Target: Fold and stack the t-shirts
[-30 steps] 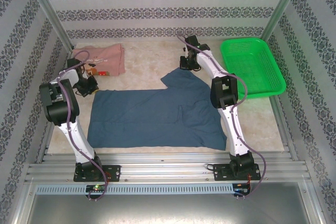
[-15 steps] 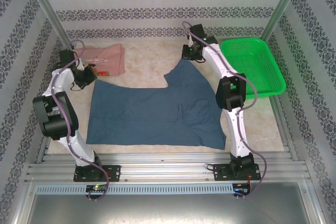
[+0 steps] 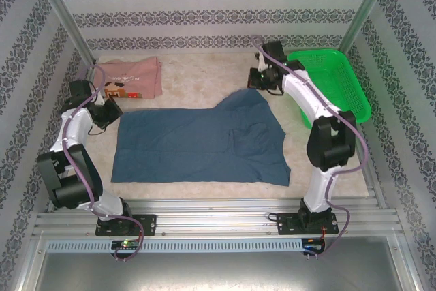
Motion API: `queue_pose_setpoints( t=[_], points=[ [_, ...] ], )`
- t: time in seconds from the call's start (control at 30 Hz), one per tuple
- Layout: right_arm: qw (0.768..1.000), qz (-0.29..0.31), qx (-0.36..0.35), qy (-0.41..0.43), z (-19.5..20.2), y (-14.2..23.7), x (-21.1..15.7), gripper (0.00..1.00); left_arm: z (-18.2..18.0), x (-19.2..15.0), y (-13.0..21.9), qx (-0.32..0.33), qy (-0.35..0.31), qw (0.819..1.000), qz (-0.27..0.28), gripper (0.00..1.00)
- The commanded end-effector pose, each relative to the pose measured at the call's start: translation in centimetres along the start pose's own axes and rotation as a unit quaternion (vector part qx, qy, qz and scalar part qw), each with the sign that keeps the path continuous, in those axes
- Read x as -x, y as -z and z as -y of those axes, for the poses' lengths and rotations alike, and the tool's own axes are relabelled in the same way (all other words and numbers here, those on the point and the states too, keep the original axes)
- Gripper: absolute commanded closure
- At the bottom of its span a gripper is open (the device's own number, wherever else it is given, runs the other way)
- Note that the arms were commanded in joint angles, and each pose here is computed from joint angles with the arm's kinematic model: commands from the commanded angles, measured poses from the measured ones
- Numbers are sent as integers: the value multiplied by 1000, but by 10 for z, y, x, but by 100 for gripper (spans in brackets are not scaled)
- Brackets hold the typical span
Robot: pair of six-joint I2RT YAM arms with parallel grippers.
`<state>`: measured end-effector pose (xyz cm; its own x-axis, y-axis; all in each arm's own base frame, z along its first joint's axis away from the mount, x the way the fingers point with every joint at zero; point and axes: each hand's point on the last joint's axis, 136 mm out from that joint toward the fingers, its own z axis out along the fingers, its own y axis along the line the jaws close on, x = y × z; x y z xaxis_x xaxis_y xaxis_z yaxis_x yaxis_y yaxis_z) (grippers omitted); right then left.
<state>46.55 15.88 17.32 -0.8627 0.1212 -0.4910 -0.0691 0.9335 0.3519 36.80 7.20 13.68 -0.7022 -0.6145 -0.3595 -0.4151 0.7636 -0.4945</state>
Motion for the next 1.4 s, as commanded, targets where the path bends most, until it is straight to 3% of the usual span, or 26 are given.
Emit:
queue_pose_setpoints(
  t=[0.0, 0.33, 0.63, 1.1, 1.37],
  points=[
    [1000, 16, 1, 8, -1, 27, -20, 100, 8, 1, 17, -21, 4, 999, 28, 100],
    [999, 5, 6, -38, 19, 68, -107, 100, -19, -44, 19, 13, 53, 998, 14, 100],
    [997, 5, 28, -78, 18, 93, -151, 100, -42, -60, 21, 39, 83, 996, 16, 100],
    [994, -22, 58, -90, 5, 101, -198, 100, -66, -34, 8, 63, 65, 996, 15, 100],
    [994, -32, 59, -90, 3, 107, -212, 100, -78, -37, 2, 79, 64, 995, 5, 100]
  ],
)
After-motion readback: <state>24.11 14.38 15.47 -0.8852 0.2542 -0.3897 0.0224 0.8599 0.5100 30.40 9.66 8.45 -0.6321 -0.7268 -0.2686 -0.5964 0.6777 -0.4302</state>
